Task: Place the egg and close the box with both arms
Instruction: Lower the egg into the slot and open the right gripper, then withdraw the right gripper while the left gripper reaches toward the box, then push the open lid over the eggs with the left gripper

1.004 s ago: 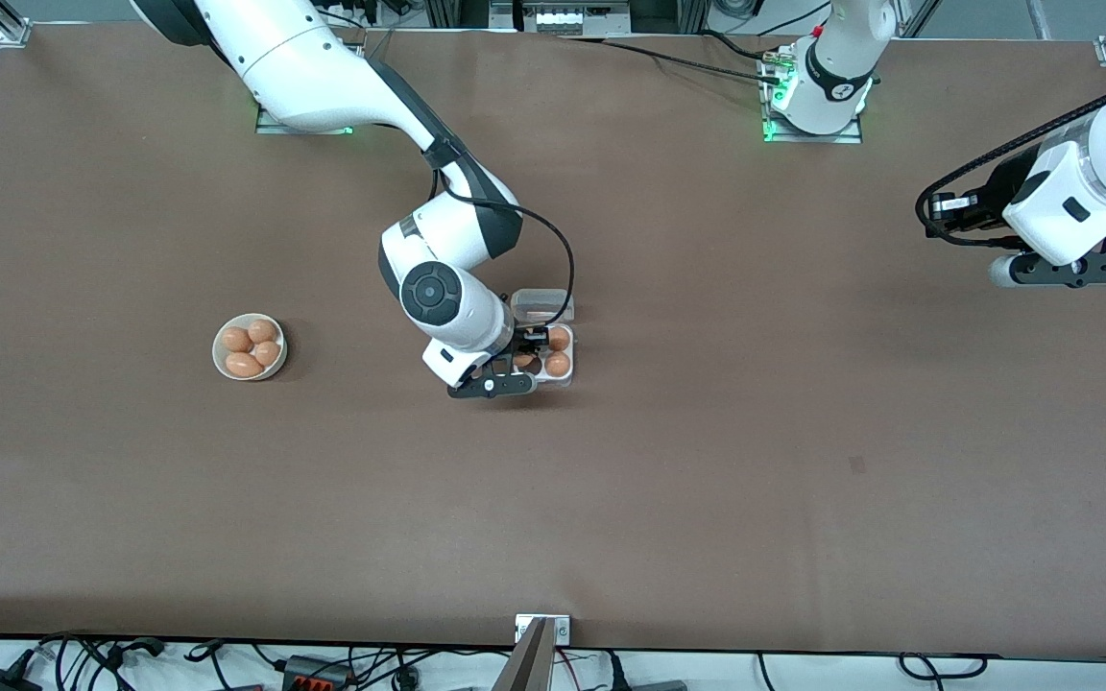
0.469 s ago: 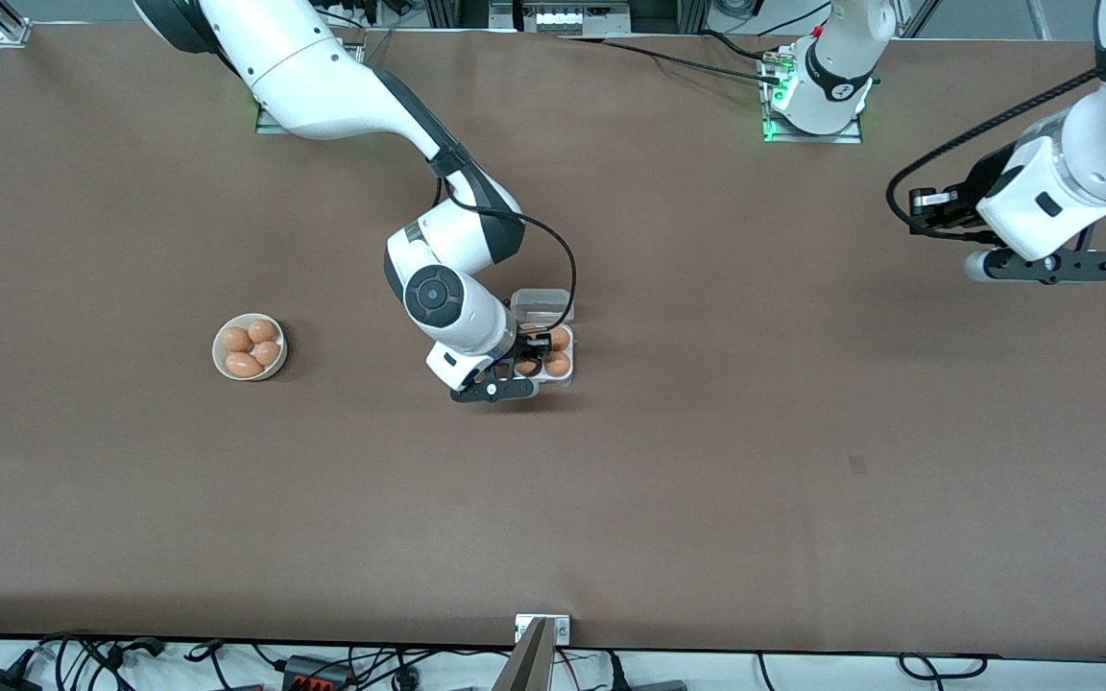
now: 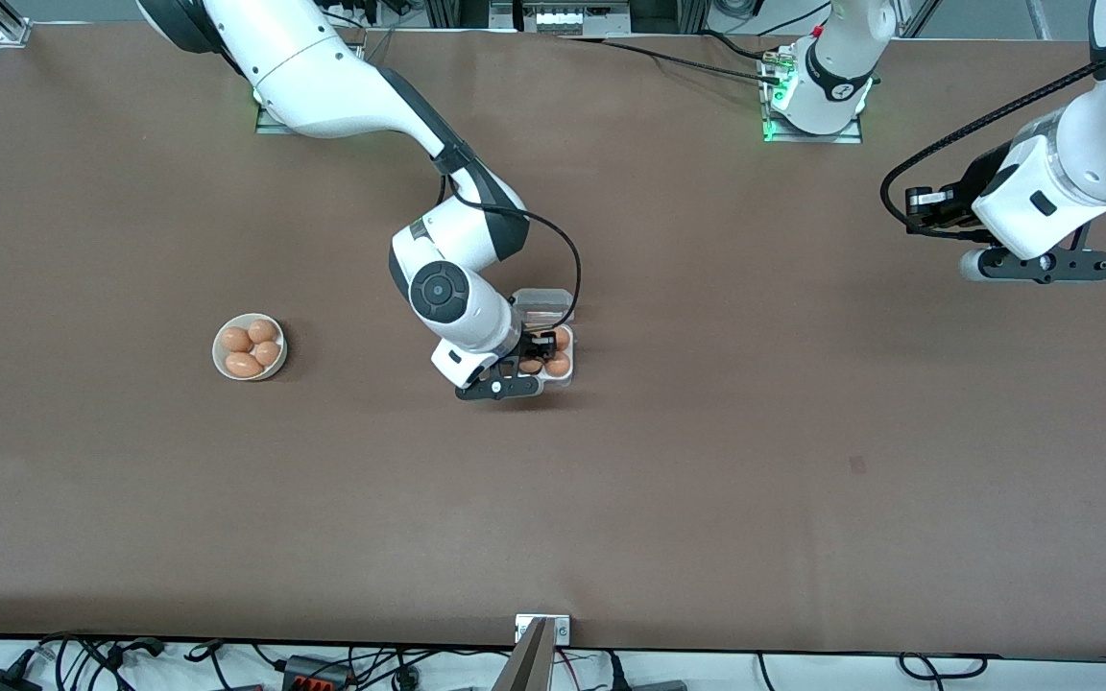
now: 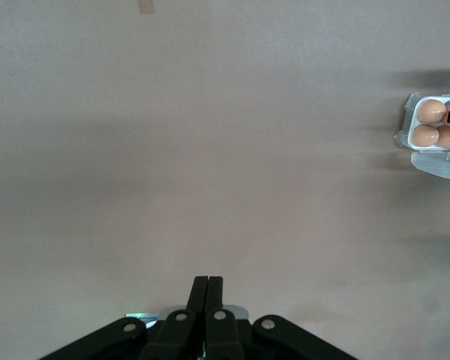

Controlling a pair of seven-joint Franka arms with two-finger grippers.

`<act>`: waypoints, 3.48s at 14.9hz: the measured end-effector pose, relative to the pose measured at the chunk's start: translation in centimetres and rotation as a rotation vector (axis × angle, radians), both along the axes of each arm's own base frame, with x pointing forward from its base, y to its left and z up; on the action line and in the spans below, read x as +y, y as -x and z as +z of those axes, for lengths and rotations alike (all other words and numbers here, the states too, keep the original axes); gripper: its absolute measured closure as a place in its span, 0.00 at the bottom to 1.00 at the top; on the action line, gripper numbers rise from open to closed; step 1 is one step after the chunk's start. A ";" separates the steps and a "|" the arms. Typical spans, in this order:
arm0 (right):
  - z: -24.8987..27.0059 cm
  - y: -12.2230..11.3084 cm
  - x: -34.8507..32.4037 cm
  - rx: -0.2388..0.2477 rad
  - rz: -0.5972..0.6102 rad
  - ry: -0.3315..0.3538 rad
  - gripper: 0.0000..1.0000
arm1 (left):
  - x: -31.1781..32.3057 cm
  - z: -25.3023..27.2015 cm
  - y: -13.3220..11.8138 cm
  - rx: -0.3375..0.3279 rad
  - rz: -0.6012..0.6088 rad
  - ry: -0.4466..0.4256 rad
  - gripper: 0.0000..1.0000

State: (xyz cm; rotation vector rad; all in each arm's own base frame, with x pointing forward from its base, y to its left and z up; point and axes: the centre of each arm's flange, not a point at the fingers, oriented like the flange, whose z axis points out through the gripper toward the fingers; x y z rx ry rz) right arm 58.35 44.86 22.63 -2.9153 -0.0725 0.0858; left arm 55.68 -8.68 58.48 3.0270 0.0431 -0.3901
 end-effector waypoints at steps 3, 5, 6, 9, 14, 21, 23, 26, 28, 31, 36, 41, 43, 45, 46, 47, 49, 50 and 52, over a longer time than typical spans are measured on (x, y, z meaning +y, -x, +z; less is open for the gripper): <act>1.8 -0.7 0.0 -0.022 -0.006 -0.012 0.07 | -1.0 0.0 0.2 0.000 -0.017 0.001 0.97; 3.3 -1.4 -0.5 -0.044 -0.009 -0.011 0.00 | -2.7 0.0 0.5 0.001 -0.048 0.002 0.97; 4.6 -1.8 -1.0 -0.055 -0.007 0.001 0.00 | -3.7 -0.1 0.7 0.003 -0.066 0.003 0.97; 10.3 -3.3 -4.0 -0.094 -0.007 0.063 0.00 | -7.0 -0.6 1.1 0.022 -0.103 0.072 0.97; 21.2 -6.4 -15.6 -0.107 -0.130 0.169 0.00 | -9.7 -2.0 0.8 0.043 -0.119 0.131 0.97; 27.1 -8.5 -30.1 -0.105 -0.123 0.195 0.00 | -22.7 -4.9 2.7 -0.005 -0.050 0.118 0.99; 27.5 -8.6 -32.0 -0.102 -0.132 0.223 0.00 | -26.9 -7.7 3.4 0.011 -0.053 0.119 0.99; 28.5 -9.0 -36.5 -0.109 -0.191 0.235 0.00 | -31.2 -12.7 4.0 0.045 -0.088 0.125 0.99; 30.4 -8.7 -40.6 -0.124 -0.217 0.218 0.00 | -34.1 -15.8 4.5 0.049 -0.060 0.128 0.99; 33.2 -7.4 -45.3 -0.127 -0.186 0.201 0.00 | -36.9 -19.7 4.7 0.054 0.041 0.124 0.99; 35.8 -4.7 -47.3 -0.073 -0.144 0.202 0.00 | -39.9 -23.7 5.6 0.052 0.066 0.136 0.99; 35.6 -1.7 -47.5 -0.056 -0.085 0.209 0.00 | -41.2 -28.2 6.2 0.080 0.094 0.119 0.99; 34.4 -0.3 -47.3 -0.081 -0.072 0.229 0.00 | -41.2 -29.5 6.2 0.095 0.095 0.109 0.99; 34.3 1.3 -46.8 -0.091 -0.061 0.232 0.00 | -41.3 -30.3 6.3 0.102 0.095 0.106 0.99; 34.6 1.9 -46.7 -0.096 -0.059 0.231 0.00 | -41.4 -30.5 6.2 0.099 0.098 0.109 0.99; 35.0 2.4 -46.7 -0.101 -0.059 0.230 0.00 | -41.4 -30.6 6.2 0.099 0.099 0.110 0.99; 35.5 2.7 -46.7 -0.111 -0.060 0.229 0.00 | -41.6 -31.2 6.3 0.104 0.095 0.108 0.99; 35.6 2.7 -46.7 -0.114 -0.061 0.229 0.00 | -41.8 -31.6 6.5 0.105 0.089 0.103 0.99; 35.7 2.5 -46.6 -0.121 -0.060 0.229 0.00 | -42.2 -32.8 6.6 0.084 0.072 0.092 0.99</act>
